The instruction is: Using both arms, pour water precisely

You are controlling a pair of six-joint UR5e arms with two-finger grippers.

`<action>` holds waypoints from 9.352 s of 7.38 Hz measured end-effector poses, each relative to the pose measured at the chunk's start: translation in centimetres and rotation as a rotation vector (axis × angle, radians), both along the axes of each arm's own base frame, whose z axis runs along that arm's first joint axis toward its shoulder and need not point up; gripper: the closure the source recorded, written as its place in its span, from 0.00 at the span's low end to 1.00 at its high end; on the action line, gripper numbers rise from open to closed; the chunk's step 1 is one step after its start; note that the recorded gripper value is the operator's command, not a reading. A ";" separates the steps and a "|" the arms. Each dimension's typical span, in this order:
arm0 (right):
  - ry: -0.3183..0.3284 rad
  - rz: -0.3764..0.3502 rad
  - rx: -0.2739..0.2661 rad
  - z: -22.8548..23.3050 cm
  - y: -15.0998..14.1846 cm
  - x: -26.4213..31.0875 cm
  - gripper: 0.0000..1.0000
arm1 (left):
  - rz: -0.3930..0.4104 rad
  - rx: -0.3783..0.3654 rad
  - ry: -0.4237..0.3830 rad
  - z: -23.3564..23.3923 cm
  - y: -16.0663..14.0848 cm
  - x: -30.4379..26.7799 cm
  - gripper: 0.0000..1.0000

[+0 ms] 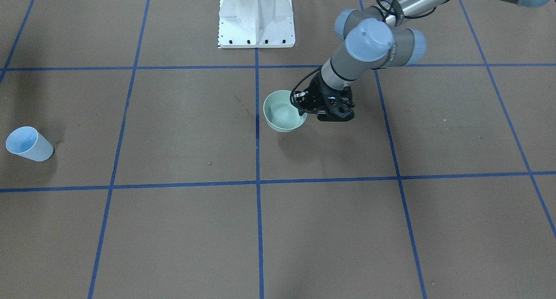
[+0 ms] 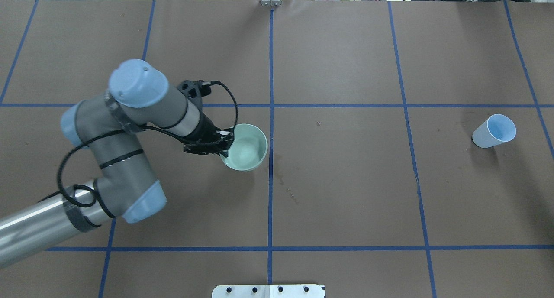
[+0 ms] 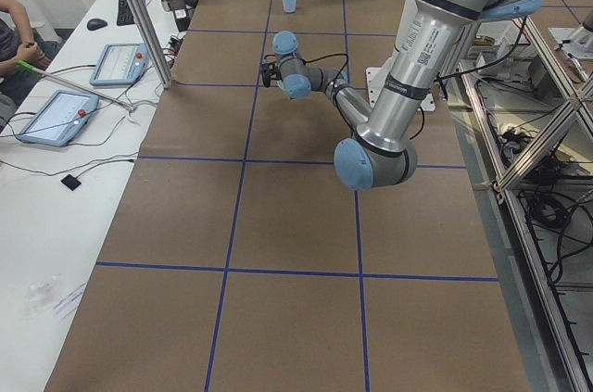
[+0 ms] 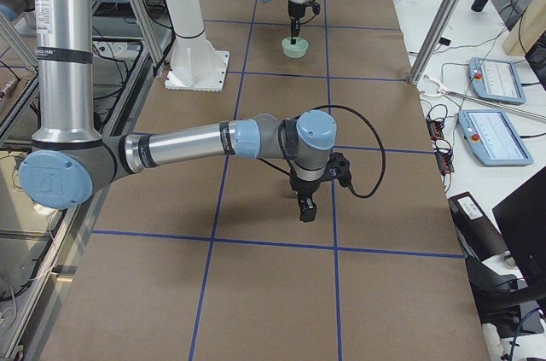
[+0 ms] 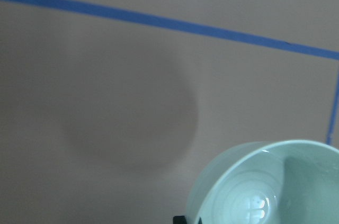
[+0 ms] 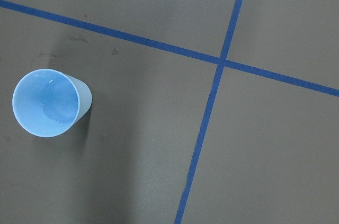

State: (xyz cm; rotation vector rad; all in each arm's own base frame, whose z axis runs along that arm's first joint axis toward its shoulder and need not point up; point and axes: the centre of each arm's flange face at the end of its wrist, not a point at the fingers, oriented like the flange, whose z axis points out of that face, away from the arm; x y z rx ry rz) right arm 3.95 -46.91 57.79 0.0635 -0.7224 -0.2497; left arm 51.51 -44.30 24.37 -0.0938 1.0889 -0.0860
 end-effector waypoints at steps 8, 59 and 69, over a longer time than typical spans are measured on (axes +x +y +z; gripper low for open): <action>0.007 -0.003 0.004 1.4 -0.2 0.0 0.01 | -0.004 0.011 -0.068 -2.9 1.8 7.7 0.01; -0.382 0.039 0.648 9.4 4.1 -20.6 0.02 | -0.150 0.082 -0.083 -7.6 -1.8 -7.6 0.01; -0.405 0.038 0.679 7.4 2.9 -21.7 0.90 | -0.145 0.094 -0.088 -7.3 -2.0 -7.8 0.01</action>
